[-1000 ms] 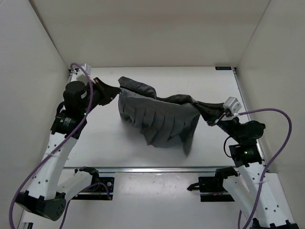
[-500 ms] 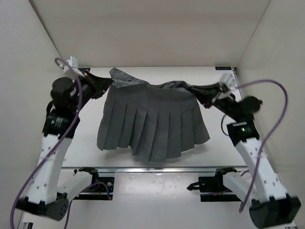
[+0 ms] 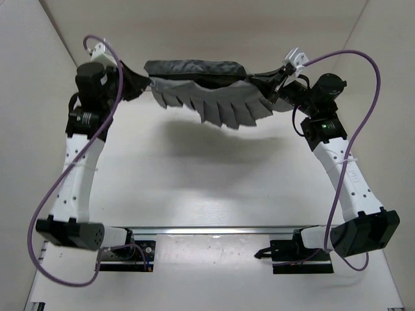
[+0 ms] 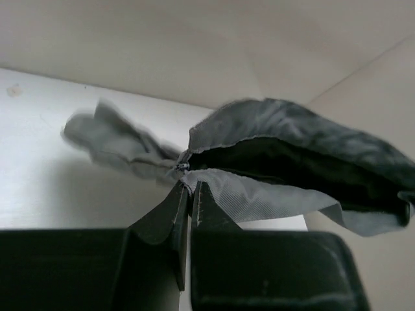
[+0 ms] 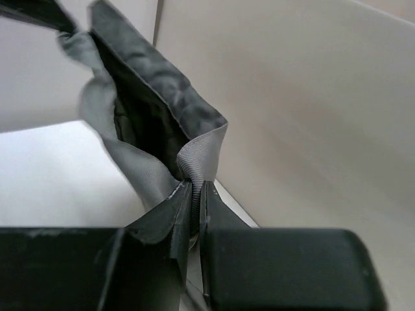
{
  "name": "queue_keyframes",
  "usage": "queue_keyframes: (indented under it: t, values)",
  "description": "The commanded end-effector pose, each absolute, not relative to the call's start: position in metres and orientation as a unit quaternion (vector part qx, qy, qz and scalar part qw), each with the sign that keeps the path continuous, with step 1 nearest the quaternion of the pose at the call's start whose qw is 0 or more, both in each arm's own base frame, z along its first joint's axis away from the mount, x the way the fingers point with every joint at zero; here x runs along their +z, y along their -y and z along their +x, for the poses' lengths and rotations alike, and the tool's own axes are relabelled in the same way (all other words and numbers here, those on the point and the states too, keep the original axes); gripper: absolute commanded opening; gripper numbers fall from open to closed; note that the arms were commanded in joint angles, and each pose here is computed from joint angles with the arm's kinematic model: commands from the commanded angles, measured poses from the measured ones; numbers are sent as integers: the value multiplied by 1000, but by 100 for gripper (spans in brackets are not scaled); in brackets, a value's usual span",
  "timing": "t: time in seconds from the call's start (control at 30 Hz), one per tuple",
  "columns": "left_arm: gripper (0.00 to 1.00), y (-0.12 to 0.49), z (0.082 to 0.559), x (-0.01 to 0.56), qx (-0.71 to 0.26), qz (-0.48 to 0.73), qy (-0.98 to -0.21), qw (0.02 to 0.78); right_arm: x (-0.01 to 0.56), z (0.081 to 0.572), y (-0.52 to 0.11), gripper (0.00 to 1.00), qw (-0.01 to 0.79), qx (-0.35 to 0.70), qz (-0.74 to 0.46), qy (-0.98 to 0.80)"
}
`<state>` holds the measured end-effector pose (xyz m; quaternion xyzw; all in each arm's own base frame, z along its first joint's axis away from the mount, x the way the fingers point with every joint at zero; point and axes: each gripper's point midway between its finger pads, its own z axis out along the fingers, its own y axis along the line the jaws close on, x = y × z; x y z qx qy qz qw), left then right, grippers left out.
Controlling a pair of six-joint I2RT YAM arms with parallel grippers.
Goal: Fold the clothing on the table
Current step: Flatten the skirt out
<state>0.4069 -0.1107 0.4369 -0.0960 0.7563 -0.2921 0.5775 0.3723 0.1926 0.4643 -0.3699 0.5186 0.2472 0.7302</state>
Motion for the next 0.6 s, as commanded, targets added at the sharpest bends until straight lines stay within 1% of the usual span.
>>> queue_keyframes:
  t: [0.0,0.03,0.07,0.1,0.13,0.17,0.2,0.27,0.3,0.37,0.43,0.47,0.5,0.53,0.57]
  values:
    - [0,105,391,392,-273,-98,-776,560,405,389,-187,0,690,260,-359,-573]
    - [0,107,386,353,-274,-106,-792,536,373,392,-187,0,670,268,-353,-596]
    - [0,109,375,307,-273,-121,-813,499,361,392,-187,0,665,269,-345,-605]
    - [0,111,366,266,-270,-129,-828,474,329,389,-187,0,641,279,-338,-631]
    - [0,111,363,250,-274,-140,-829,468,299,383,-193,1,619,291,-331,-650]
    - [0,115,349,210,-276,-149,-843,436,285,380,-195,0,609,295,-322,-662]
    - [0,119,344,193,-278,-149,-850,423,252,373,-193,0,586,298,-310,-687]
    - [0,122,318,136,-269,-159,-874,373,209,346,-205,0,553,308,-297,-715]
    - [0,123,306,116,-263,-161,-883,354,207,341,-204,0,559,300,-284,-719]
    - [0,126,293,99,-262,-160,-890,337,170,309,-214,0,530,301,-280,-742]
    - [16,127,283,92,-272,-156,-893,323,161,286,-214,1,523,302,-265,-752]
    - [35,125,278,92,-276,-153,-894,319,148,273,-212,11,508,313,-258,-760]
    - [42,128,271,93,-283,-146,-895,314,148,260,-210,21,496,330,-248,-764]
    - [49,127,268,95,-282,-144,-896,311,149,250,-206,23,496,339,-243,-761]
    - [51,128,264,100,-285,-136,-895,315,150,240,-203,24,497,341,-238,-762]
